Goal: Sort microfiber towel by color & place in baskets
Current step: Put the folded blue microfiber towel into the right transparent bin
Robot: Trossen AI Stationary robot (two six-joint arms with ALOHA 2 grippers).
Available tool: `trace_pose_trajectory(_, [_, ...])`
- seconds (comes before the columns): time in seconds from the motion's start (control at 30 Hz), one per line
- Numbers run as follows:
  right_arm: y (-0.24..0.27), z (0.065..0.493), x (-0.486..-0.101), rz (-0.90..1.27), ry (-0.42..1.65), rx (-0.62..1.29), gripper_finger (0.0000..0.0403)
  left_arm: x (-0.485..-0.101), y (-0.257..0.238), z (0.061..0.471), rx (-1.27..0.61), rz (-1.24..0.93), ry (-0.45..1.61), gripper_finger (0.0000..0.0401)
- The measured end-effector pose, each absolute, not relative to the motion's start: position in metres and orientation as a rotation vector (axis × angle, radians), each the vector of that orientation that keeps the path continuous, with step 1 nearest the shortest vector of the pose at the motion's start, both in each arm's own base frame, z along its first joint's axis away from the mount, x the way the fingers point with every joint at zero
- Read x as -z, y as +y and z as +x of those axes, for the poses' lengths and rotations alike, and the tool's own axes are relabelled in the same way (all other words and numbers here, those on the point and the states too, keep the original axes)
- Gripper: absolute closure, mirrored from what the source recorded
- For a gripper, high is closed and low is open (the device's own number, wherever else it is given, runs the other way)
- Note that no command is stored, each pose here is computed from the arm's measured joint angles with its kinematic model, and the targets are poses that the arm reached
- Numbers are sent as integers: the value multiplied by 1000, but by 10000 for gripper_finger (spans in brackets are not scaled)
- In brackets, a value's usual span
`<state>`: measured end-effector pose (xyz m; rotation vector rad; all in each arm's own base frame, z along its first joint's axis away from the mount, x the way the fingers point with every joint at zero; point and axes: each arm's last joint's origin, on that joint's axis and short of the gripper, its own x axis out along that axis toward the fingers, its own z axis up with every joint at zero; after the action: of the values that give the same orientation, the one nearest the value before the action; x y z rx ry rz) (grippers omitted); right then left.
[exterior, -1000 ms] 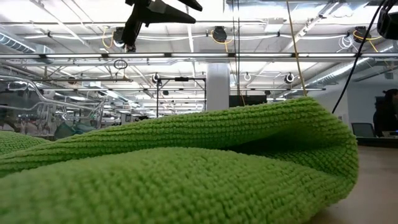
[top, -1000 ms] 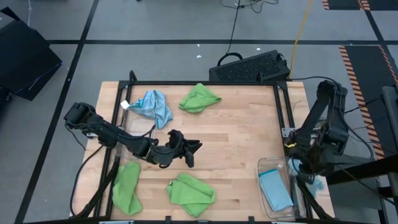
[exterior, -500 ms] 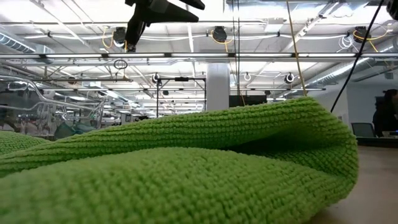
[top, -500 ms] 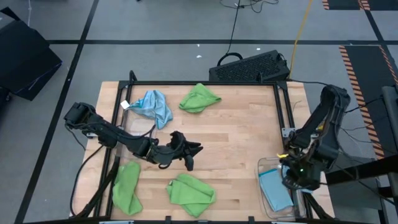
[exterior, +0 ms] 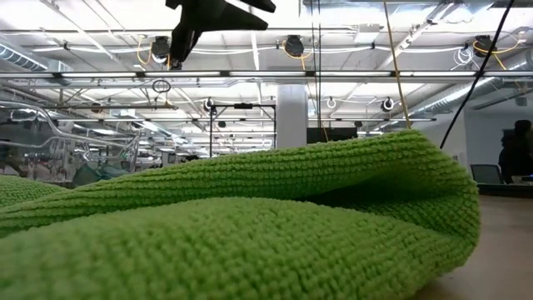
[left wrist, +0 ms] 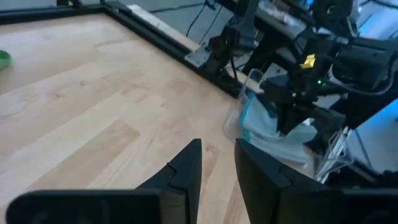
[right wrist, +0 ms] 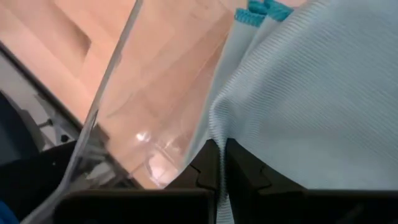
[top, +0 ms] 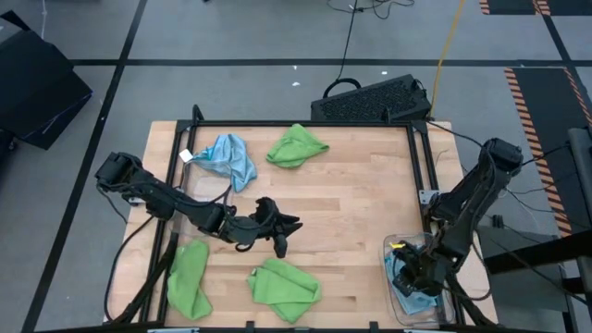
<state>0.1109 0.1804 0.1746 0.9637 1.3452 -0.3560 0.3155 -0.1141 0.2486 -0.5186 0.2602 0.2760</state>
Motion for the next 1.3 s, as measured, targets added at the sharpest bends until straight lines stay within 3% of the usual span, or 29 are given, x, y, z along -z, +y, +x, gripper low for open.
trace_pose_trajectory(0.47, [203, 125, -154, 1027, 1459, 288, 385, -243, -114, 313, -266, -458, 326, 304])
trace_pose_trajectory(0.93, [194, 119, -172, 1052, 1446, 245, 243, -243, -113, 314, -272, -485, 320, 303])
trace_pose_trajectory(1.17, [198, 109, -199, 1188, 1445, 82, 255, -243, -115, 315, -196, -525, 352, 304])
trace_pose_trajectory(1.3, [207, 105, -195, 1215, 1528, 74, 270, -243, -117, 314, -179, -531, 357, 304])
